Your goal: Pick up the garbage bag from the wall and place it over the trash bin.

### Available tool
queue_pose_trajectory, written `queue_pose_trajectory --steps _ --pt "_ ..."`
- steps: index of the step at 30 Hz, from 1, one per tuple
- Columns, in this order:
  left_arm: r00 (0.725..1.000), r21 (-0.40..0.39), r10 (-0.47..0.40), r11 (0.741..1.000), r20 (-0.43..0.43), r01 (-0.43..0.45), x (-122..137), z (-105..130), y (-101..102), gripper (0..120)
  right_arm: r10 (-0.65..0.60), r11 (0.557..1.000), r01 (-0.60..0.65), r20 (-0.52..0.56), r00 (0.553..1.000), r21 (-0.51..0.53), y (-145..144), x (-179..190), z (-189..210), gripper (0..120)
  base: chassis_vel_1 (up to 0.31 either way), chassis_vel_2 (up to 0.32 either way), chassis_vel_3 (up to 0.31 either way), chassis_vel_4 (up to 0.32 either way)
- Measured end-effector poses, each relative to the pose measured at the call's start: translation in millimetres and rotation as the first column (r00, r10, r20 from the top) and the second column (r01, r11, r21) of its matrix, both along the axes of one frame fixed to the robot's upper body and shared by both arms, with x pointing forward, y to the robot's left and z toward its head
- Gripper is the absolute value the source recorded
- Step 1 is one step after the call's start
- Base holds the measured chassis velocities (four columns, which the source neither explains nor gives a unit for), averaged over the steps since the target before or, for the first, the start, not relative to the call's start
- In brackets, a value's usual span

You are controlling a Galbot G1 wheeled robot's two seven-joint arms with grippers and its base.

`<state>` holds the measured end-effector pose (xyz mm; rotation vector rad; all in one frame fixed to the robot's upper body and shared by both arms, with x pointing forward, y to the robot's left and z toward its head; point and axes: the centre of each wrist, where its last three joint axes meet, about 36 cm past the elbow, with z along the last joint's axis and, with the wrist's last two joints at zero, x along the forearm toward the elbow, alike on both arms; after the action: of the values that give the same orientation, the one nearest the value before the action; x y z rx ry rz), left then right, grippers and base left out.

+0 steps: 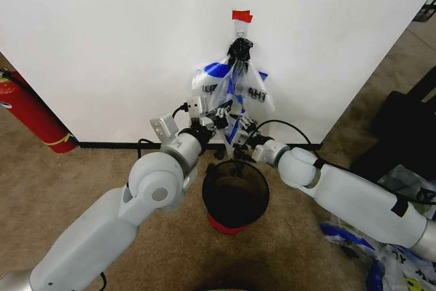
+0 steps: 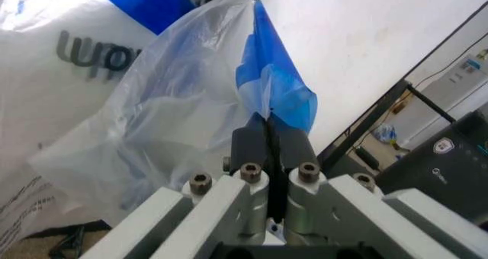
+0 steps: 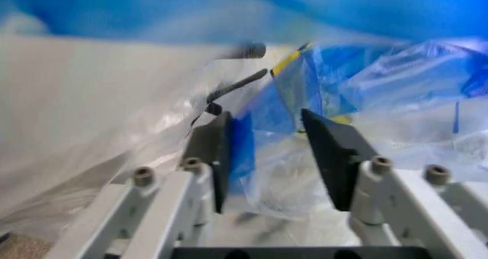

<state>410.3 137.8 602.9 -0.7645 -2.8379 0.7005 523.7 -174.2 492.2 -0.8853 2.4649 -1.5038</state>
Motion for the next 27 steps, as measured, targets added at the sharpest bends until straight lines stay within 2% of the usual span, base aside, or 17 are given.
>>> queue_pose_trajectory --steps 10,12,17,19,26,27 --pt "1.000 0.003 0.004 1.000 0.006 -0.004 -4 2 5 0 -0.080 0.995 0.082 -0.034 0.996 0.065 11 -2 5 0 0.000 0.000 0.000 0.000" --pt "1.000 0.004 0.007 1.000 0.005 -0.007 -4 2 6 0 -0.094 0.991 0.097 -0.043 0.995 0.089 10 -4 5 0 0.000 0.000 0.000 0.000" --pt "0.999 0.014 0.032 0.999 -0.007 -0.032 -1 -3 12 0 -0.161 0.940 0.194 -0.135 0.978 0.282 -10 -33 11 0 0.000 0.000 0.000 0.000" --pt "0.999 0.016 0.038 0.999 -0.010 -0.037 1 -4 13 0 -0.164 0.929 0.203 -0.145 0.976 0.311 -16 -40 13 0 0.000 0.000 0.000 0.000" --pt "0.997 0.040 0.078 0.996 -0.019 -0.077 7 -10 22 0 -0.174 0.812 0.219 -0.133 0.976 0.541 -77 -80 21 0 0.000 0.000 0.000 0.000" --pt "0.997 0.040 0.078 0.996 -0.019 -0.077 7 -10 22 0 -0.174 0.812 0.219 -0.133 0.976 0.541 -77 -80 21 0 0.000 0.000 0.000 0.000"
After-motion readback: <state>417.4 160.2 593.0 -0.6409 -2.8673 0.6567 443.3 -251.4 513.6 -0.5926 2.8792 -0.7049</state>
